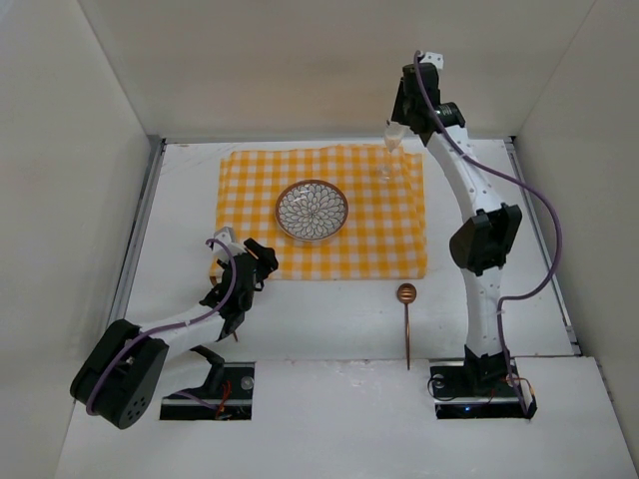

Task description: Set the dinner table for one person

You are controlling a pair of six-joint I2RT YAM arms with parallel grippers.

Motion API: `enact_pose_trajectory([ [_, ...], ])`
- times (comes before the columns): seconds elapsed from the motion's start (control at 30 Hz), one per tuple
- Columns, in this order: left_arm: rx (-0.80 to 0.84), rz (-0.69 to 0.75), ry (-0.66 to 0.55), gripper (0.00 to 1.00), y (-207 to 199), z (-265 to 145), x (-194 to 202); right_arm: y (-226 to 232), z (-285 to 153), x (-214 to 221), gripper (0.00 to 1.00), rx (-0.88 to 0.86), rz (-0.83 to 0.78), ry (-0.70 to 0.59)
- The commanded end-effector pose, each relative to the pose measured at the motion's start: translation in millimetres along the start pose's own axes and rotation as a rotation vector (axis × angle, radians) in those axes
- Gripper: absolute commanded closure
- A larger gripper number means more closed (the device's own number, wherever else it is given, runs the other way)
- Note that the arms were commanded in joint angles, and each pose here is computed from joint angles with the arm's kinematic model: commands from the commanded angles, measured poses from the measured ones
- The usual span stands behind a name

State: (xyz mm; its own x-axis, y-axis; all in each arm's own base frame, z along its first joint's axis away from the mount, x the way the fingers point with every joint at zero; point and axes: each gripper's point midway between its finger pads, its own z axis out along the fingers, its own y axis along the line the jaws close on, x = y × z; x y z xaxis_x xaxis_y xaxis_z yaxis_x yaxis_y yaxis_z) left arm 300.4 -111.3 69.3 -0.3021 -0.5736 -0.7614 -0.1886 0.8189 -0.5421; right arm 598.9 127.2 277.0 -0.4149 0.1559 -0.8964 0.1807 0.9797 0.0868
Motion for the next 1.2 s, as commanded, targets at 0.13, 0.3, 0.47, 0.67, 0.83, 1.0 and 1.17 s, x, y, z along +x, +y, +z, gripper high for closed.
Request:
enact_pose_trajectory([
  [0.13, 0.031, -0.035, -0.041, 0.47, -13, 4, -14, -6, -44, -68, 0.52, -0.043, 0.075, -0.152],
  [0.3, 0.031, -0.035, -0.041, 0.47, -13, 4, -14, -13, -59, -74, 0.52, -0.043, 0.088, -0.159],
  [0.47, 0.032, -0.034, -0.043, 0.47, -13, 3, -14, -26, -101, -61, 0.58, -0.042, 0.110, -0.188],
  [0.67, 0.027, -0.032, -0.042, 0.48, -11, 3, -14, -24, -166, 48, 0.87, -0.080, 0.125, -0.146],
  [0.83, 0.035, -0.017, -0.027, 0.55, -16, 3, -10, -37, -213, 194, 0.90, -0.075, 0.070, 0.118],
  [1.0, 0.047, -0.019, -0.020, 0.56, -18, 3, -9, -72, -271, 304, 0.80, -0.004, 0.039, 0.385],
  [1.17, 0.049, -0.027, -0.021, 0.55, -19, 2, -10, -85, -317, 359, 0.61, -0.007, 0.001, 0.581],
])
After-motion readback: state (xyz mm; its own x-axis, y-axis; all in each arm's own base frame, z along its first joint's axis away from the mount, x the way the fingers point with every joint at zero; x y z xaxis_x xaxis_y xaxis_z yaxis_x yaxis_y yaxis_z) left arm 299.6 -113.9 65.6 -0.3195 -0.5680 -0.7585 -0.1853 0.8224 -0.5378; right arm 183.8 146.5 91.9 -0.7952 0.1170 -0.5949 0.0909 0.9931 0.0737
